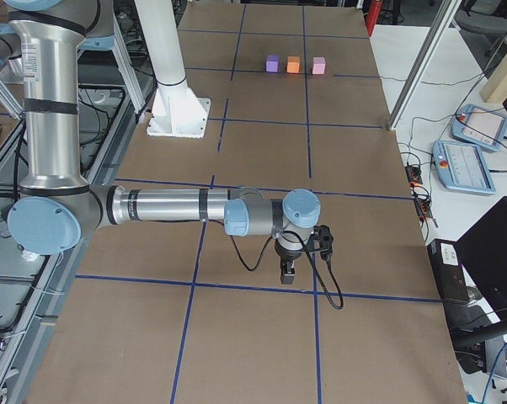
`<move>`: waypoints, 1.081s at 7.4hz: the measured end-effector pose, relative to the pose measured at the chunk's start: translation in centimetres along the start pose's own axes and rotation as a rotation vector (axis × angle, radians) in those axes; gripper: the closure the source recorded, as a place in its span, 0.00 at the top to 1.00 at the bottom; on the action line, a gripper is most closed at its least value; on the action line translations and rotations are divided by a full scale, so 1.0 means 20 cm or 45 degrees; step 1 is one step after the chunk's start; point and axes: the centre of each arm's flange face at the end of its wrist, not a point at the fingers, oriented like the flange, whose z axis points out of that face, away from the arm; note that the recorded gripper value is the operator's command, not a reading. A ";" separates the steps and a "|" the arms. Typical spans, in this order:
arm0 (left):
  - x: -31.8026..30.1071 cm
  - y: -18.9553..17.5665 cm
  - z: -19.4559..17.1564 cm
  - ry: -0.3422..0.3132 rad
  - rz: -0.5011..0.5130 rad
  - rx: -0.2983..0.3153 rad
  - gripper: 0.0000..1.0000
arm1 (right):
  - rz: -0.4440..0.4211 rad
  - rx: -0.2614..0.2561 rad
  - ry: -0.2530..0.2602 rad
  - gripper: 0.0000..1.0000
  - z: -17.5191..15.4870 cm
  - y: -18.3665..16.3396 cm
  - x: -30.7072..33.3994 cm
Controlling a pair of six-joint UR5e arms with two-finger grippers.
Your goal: Arrange blocks in a line
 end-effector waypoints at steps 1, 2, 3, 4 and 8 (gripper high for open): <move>0.01 0.07 0.00 0.007 -0.002 -0.007 1.00 | 0.000 0.000 0.000 1.00 0.00 0.00 0.00; 0.02 0.13 0.02 0.011 -0.006 -0.013 1.00 | 0.000 0.000 0.000 1.00 0.00 0.00 0.00; 0.01 0.16 0.03 0.012 -0.010 -0.019 1.00 | 0.000 0.000 0.000 1.00 0.00 0.00 0.00; 0.00 0.17 0.04 0.009 -0.012 -0.024 1.00 | 0.000 0.000 0.001 1.00 0.00 0.00 0.00; 0.00 0.17 0.04 0.010 -0.015 -0.027 1.00 | 0.000 -0.001 0.001 1.00 0.00 0.00 0.00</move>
